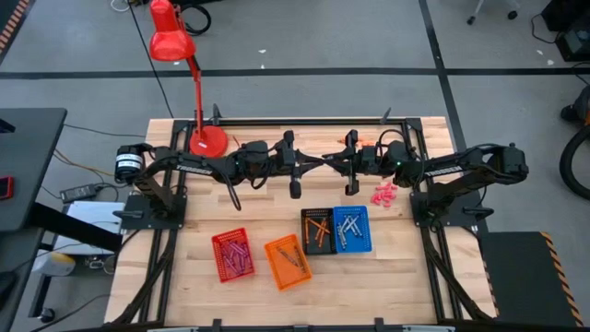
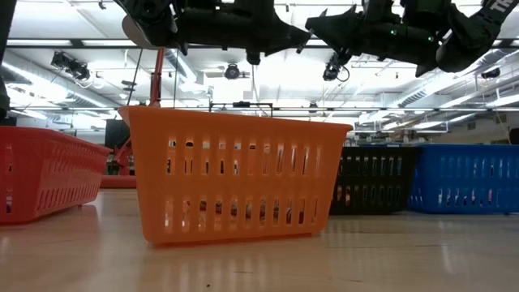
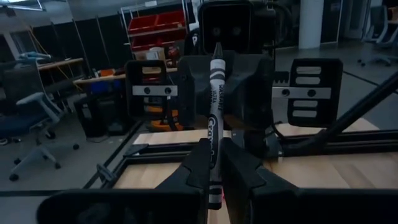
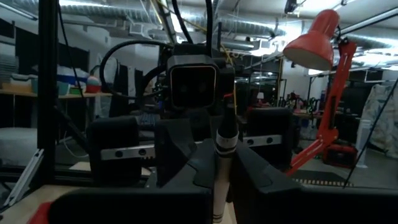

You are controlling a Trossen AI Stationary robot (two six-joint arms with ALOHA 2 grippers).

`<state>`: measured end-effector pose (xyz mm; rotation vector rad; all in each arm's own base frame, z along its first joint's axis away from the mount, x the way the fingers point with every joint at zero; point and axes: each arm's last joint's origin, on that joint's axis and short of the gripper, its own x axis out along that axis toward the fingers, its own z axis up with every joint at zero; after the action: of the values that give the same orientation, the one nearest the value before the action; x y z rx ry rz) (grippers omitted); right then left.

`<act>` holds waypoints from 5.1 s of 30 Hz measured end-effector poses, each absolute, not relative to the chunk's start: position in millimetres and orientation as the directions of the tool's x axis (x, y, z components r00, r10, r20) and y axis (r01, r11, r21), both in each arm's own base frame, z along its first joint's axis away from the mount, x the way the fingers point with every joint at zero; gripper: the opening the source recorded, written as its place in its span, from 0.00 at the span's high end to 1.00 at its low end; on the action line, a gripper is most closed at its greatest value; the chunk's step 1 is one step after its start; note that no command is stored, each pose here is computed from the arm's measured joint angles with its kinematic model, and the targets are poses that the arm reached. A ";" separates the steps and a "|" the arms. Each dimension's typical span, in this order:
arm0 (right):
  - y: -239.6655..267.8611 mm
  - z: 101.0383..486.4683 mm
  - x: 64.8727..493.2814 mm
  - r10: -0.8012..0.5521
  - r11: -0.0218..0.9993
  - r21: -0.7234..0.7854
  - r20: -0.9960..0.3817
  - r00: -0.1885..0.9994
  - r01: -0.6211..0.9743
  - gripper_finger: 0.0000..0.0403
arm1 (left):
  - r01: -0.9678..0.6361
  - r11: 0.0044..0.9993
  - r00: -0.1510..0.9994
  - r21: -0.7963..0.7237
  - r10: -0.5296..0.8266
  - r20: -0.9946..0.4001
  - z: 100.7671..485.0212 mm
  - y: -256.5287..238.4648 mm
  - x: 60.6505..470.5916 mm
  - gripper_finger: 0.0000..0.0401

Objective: Sort crayons
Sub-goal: Put the black crayon into the blue bin

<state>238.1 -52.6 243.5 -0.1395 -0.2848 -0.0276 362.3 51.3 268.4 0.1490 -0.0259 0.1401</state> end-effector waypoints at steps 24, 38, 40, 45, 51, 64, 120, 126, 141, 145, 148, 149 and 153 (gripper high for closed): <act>-54.9 232.6 240.5 -0.042 0.995 -0.079 0.170 0.984 0.056 0.90 | -0.155 0.980 0.974 0.124 0.172 -0.147 269.5 62.8 346.0 0.60; -41.5 198.5 240.9 0.240 0.923 0.343 -0.167 0.956 -0.172 0.90 | -0.052 0.996 0.908 0.070 0.076 -0.411 225.2 30.2 336.5 0.60; -34.9 194.7 240.6 0.301 0.892 0.405 -0.200 0.933 -0.201 0.90 | -0.045 0.997 0.896 0.069 0.071 -0.437 218.7 28.2 333.8 0.60; -21.7 183.0 238.1 0.382 0.828 0.533 -0.305 0.872 -0.176 0.90 | -0.046 0.995 0.880 0.085 0.081 -0.469 210.6 32.3 330.8 0.60; -10.7 173.2 229.7 0.402 0.763 0.645 -0.435 0.806 -0.033 0.90 | -0.074 0.994 0.880 0.086 0.105 -0.464 211.1 41.1 330.1 0.60; 10.2 174.9 192.2 0.307 0.671 0.656 -0.670 0.676 0.345 0.90 | -0.122 0.988 0.877 0.089 0.150 -0.456 211.8 57.6 328.1 0.60; -79.5 174.2 223.1 -0.259 0.850 0.018 -0.856 0.447 0.527 0.73 | -0.144 0.981 0.917 0.134 0.183 -0.356 221.6 67.9 330.5 0.60; -100.2 150.1 225.5 -0.247 0.844 -0.011 -0.895 0.371 0.537 0.70 | -0.143 0.981 0.914 0.133 0.183 -0.363 220.9 68.0 330.2 0.60; -114.2 126.5 229.7 -0.216 0.863 -0.023 -0.920 0.327 0.506 0.68 | -0.143 0.980 0.912 0.138 0.185 -0.367 220.5 68.6 329.9 0.60; -112.3 127.1 228.2 -0.174 0.851 0.027 -0.928 0.330 0.524 0.77 | -0.141 0.980 0.909 0.138 0.184 -0.375 219.8 68.5 329.6 0.60; -110.2 126.5 227.1 -0.130 0.844 0.070 -0.936 0.328 0.532 0.85 | -0.141 0.980 0.908 0.138 0.184 -0.376 219.6 68.5 329.6 0.60; -109.2 126.3 226.5 -0.114 0.842 0.082 -0.939 0.324 0.534 0.88 | -0.141 0.980 0.908 0.138 0.184 -0.376 219.6 68.5 329.6 0.60; -105.7 126.0 224.6 -0.030 0.833 0.158 -0.944 0.329 0.530 0.97 | -0.141 0.980 0.908 0.139 0.184 -0.377 219.6 68.5 329.6 0.60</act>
<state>224.6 -105.7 126.0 0.4890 1.1896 -0.3861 329.6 68.5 219.6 0.1093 0.3988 0.1676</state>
